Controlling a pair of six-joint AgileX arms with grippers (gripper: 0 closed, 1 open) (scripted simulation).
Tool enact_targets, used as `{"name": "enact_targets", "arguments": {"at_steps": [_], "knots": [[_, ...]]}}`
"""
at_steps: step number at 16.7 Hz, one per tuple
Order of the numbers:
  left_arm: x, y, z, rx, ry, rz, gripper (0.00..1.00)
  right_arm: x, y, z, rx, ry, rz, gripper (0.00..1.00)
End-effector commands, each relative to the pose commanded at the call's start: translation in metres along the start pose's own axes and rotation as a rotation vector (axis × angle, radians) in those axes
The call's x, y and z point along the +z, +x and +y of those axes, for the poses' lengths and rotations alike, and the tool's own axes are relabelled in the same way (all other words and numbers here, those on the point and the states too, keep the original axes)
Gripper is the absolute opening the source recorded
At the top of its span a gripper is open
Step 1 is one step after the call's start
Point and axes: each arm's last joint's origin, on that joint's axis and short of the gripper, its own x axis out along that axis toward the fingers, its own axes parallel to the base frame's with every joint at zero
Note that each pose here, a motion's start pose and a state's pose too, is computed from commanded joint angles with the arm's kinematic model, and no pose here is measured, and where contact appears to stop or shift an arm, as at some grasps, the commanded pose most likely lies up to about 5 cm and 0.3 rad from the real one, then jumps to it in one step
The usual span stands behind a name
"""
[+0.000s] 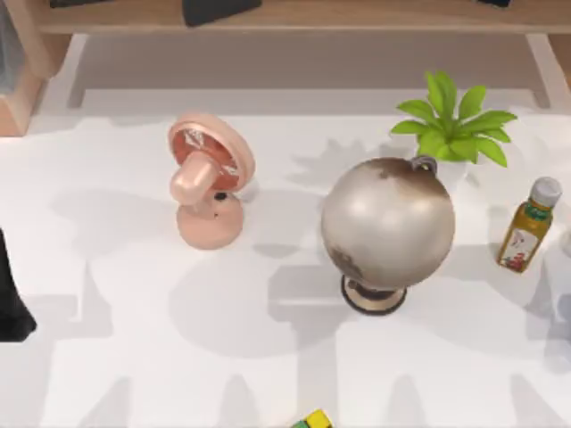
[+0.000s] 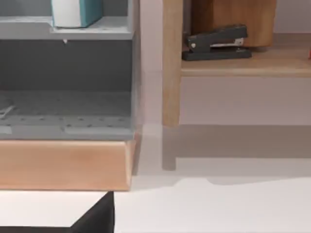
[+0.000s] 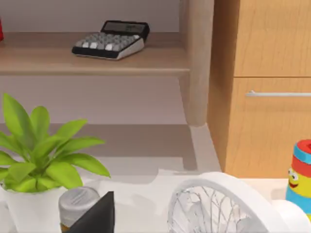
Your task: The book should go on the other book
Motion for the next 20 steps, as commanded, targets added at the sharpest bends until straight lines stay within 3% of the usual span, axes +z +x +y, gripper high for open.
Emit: {"name": "enact_targets", "arguments": {"at_steps": [5,10,15,20], "knots": [[0.016,0.001,0.001,-0.002,-0.001,-0.015,1.0,0.0,0.0,0.0,0.0,0.0,0.0,1.0],[0.078,0.022,0.007,-0.007,-0.003,-0.04,1.0,0.0,0.0,0.0,0.0,0.0,0.0,1.0],[0.133,0.102,0.026,-0.012,-0.012,0.003,1.0,0.0,0.0,0.0,0.0,0.0,0.0,1.0],[0.15,0.203,0.064,-0.015,-0.015,0.001,1.0,0.0,0.0,0.0,0.0,0.0,0.0,1.0]]}}
